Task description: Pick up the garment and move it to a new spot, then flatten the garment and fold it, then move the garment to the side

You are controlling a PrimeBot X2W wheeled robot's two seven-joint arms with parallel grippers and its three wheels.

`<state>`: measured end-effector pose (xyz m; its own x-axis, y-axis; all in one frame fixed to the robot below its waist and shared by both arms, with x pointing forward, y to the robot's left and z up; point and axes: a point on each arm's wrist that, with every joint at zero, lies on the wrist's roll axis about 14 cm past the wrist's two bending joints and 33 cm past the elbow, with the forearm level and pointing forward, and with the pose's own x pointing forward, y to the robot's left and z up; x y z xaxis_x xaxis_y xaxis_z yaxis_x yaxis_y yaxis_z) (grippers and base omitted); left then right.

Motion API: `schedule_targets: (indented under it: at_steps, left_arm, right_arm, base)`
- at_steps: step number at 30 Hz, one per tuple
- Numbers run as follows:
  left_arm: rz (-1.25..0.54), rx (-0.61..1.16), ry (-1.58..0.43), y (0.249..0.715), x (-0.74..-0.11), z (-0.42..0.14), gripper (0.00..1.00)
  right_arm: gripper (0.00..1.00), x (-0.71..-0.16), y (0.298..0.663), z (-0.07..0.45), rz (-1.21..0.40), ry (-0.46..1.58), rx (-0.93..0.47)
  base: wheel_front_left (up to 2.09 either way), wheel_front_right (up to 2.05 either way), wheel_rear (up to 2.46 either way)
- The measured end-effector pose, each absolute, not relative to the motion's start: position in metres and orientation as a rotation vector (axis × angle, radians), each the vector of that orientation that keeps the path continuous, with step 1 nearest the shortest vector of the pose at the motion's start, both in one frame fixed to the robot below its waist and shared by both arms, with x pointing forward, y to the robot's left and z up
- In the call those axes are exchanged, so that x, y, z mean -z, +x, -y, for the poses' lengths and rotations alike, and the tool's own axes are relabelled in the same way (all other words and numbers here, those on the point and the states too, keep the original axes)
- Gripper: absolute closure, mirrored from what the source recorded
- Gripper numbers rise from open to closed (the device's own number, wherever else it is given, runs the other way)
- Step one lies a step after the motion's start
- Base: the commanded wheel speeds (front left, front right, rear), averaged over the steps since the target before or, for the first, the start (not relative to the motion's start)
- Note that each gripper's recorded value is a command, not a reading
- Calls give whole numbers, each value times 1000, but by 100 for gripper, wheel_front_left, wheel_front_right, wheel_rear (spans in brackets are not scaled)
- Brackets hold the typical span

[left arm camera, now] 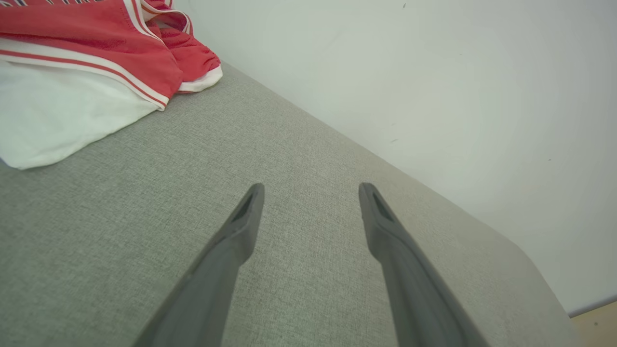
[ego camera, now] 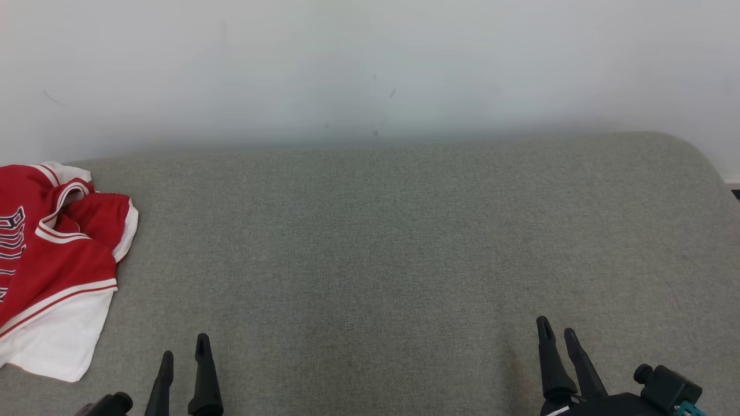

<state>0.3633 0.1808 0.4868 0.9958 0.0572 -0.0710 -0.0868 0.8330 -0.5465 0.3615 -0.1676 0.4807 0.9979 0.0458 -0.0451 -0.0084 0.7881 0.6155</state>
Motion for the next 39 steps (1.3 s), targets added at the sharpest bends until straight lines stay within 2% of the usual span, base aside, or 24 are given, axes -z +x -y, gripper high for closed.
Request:
schedule_targets:
  at_steps: [39]
  left_arm:
    - [25, -21, -235, 352, -497, -173, 0]
  right_arm:
    - [0, -484, 355, 151, -17, 332, -112]
  base:
    - [0, 0, 0]
